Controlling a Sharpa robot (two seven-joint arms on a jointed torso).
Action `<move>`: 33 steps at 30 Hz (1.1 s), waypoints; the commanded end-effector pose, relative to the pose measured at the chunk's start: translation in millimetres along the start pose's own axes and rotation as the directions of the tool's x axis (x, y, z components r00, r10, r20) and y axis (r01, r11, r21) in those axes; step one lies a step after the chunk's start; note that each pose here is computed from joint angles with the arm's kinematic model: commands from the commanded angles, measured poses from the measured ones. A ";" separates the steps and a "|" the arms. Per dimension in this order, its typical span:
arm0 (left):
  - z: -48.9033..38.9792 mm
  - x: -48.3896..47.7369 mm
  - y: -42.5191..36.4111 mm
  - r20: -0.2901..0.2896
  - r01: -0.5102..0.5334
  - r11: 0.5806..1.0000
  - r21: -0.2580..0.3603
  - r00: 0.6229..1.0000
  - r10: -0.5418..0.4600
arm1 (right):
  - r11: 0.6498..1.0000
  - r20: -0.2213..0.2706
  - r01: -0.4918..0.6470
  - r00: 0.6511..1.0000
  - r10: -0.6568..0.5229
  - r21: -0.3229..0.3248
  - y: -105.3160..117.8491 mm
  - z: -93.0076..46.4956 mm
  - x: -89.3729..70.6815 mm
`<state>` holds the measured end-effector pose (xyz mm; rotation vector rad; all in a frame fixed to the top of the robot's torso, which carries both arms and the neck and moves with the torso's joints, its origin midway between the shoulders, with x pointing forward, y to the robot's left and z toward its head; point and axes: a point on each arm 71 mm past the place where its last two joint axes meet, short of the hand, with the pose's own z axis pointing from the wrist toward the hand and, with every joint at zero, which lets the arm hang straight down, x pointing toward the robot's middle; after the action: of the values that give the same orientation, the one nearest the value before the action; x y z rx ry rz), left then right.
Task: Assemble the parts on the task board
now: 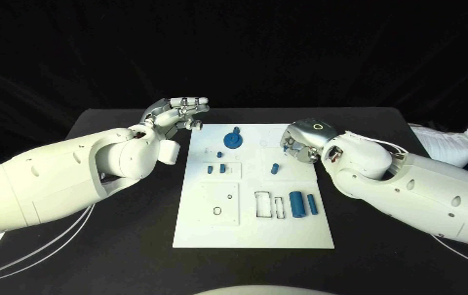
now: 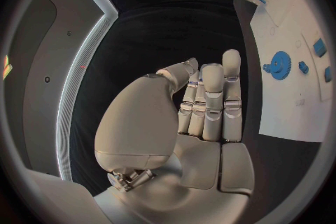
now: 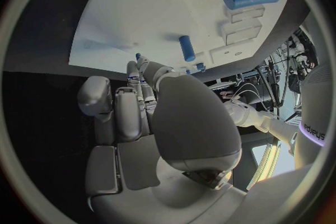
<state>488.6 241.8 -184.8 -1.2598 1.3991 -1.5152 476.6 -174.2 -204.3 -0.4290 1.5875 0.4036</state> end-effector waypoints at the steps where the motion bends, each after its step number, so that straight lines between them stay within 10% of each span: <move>1: 0.6 2.5 -0.8 -0.022 0.002 1.000 0.008 1.000 -0.002 | 1.000 0.052 -0.018 0.998 0.018 0.005 1.0 -3.6 -7.6; 17: 2.5 7.1 0.2 -0.034 0.007 1.000 0.008 0.999 -0.006 | 0.976 0.048 -0.141 0.987 0.151 -0.164 74.6 -14.5 -14.8; 33: 4.3 13.0 1.3 -0.051 0.013 1.000 0.005 0.999 -0.012 | 0.933 -0.097 -0.233 0.972 0.215 -0.274 138.7 -17.0 31.6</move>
<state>489.5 230.8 -185.3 -1.2509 1.4141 -1.5421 392.2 -66.1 -232.3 -0.4458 1.6371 0.8035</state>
